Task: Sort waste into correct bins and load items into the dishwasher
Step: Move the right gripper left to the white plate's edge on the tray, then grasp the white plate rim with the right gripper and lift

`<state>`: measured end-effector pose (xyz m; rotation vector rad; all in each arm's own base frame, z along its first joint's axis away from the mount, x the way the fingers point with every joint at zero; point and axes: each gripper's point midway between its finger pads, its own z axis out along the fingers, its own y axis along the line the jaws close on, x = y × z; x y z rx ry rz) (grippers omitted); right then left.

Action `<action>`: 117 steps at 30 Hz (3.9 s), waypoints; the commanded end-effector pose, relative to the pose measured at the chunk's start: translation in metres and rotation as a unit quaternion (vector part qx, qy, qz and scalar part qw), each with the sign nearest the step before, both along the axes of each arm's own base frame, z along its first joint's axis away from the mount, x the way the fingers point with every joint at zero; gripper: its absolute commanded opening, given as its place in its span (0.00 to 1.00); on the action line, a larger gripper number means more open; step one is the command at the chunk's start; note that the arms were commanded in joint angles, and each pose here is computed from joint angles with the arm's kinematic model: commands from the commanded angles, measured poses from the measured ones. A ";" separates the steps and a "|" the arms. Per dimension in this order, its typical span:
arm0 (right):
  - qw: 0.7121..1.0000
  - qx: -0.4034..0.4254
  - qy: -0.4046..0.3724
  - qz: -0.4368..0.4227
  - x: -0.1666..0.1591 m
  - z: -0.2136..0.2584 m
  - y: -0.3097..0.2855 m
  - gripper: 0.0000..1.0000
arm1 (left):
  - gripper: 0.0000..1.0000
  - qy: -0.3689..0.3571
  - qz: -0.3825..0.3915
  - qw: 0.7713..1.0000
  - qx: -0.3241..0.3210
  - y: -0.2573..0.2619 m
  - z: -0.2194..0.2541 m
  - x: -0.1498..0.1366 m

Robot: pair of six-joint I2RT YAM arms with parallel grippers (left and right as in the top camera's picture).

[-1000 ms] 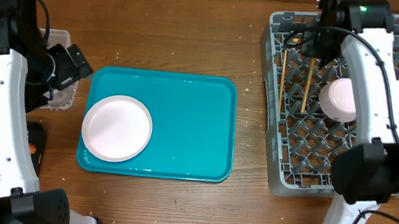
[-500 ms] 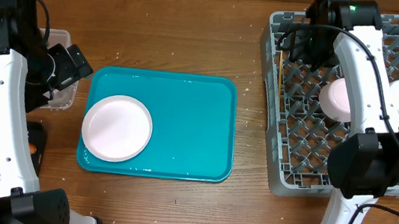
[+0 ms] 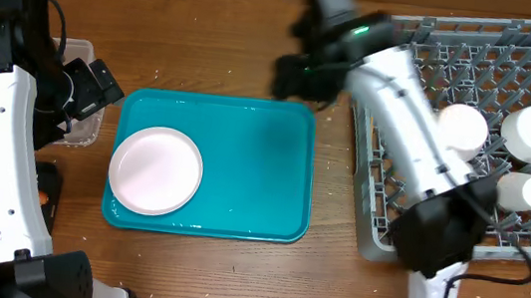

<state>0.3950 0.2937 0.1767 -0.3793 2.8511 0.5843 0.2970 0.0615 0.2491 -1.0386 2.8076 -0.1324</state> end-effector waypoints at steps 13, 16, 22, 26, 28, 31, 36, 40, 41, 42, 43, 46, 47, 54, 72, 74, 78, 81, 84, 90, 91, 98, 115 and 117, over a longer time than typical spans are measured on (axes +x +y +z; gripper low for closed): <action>0.992 -0.115 0.029 0.037 -0.091 -0.137 0.130 0.64 | 1.00 0.002 0.007 1.000 -0.001 0.001 -0.001 0.000; 0.990 -0.131 0.039 0.038 -0.096 -0.155 0.129 0.59 | 1.00 0.002 0.007 1.000 -0.001 0.001 -0.001 0.000; 0.983 -0.181 0.026 -0.009 -0.089 -0.165 0.109 0.27 | 1.00 0.002 0.006 1.000 -0.001 0.001 -0.001 0.000; 0.974 -0.220 0.025 -0.034 -0.081 -0.165 0.084 0.13 | 1.00 0.002 0.007 1.000 -0.001 0.001 -0.001 0.000; 0.971 -0.231 0.032 -0.041 -0.079 -0.165 0.074 0.06 | 1.00 0.002 0.007 1.000 -0.001 0.001 -0.001 0.000; 0.963 -0.259 0.047 -0.060 -0.071 -0.165 0.048 0.04 | 1.00 0.002 0.007 1.000 -0.001 0.001 -0.001 0.000; 0.931 -0.339 0.052 -0.121 -0.050 -0.154 -0.019 0.04 | 1.00 0.002 0.007 1.000 -0.001 0.001 -0.001 0.000; 0.919 -0.356 0.079 -0.152 -0.039 -0.148 -0.057 0.04 | 1.00 0.002 0.007 1.000 -0.001 0.001 -0.001 0.000; 0.920 -0.353 0.085 -0.147 -0.038 -0.148 -0.058 0.04 | 1.00 0.002 0.007 1.000 -0.001 0.001 -0.001 0.000; 0.921 -0.351 0.086 -0.146 -0.038 -0.146 -0.059 0.04 | 1.00 0.002 0.007 1.000 -0.001 0.001 -0.001 0.000; 0.925 -0.343 0.088 -0.138 -0.038 -0.143 -0.057 0.04 | 1.00 0.002 0.007 1.000 -0.001 0.001 -0.001 0.000; 0.929 -0.332 0.081 -0.139 -0.037 -0.132 -0.054 0.13 | 1.00 0.002 0.007 1.000 -0.001 0.001 -0.001 0.000; 0.931 -0.329 0.079 -0.140 -0.037 -0.128 -0.054 0.18 | 1.00 0.001 0.007 1.000 -0.001 0.001 -0.001 0.000; 0.945 -0.286 0.073 -0.143 -0.045 -0.086 -0.049 0.57 | 1.00 0.001 0.007 1.000 -0.001 0.001 -0.001 0.001; 0.976 -0.110 -0.020 0.185 -0.086 -0.109 0.121 0.68 | 1.00 0.001 0.007 1.000 -0.001 0.001 -0.001 0.001; 0.976 -0.116 -0.016 0.186 -0.088 -0.117 0.122 0.68 | 1.00 0.001 0.007 1.000 -0.001 0.001 -0.001 0.001; 0.976 -0.143 -0.013 0.165 -0.083 -0.134 0.115 0.67 | 1.00 0.001 0.006 1.000 -0.001 0.001 -0.001 0.001; 0.976 -0.150 -0.002 0.158 -0.084 -0.145 0.114 0.66 | 1.00 0.001 0.007 1.000 -0.001 0.001 -0.001 0.001; 0.974 -0.161 0.010 0.159 -0.086 -0.158 0.111 0.62 | 1.00 0.001 0.007 1.000 -0.001 0.001 -0.001 0.001; 0.975 -0.168 0.015 0.145 -0.086 -0.162 0.108 0.50 | 1.00 0.001 0.006 1.000 -0.001 0.001 -0.001 0.001; 0.975 -0.168 0.015 0.145 -0.086 -0.162 0.108 0.49 | 1.00 0.001 0.007 1.000 -0.001 0.001 -0.001 0.001; 0.977 -0.168 0.030 0.127 -0.090 -0.163 0.106 0.46 | 1.00 0.001 0.007 1.000 -0.001 0.001 -0.001 0.001; 0.985 -0.161 -0.034 -0.058 -0.038 -0.022 0.047 1.00 | 1.00 0.001 0.007 1.000 -0.001 0.001 -0.001 0.001; 0.980 -0.175 -0.011 -0.099 -0.028 -0.025 0.020 1.00 | 1.00 0.001 0.007 1.000 -0.001 0.001 -0.001 0.001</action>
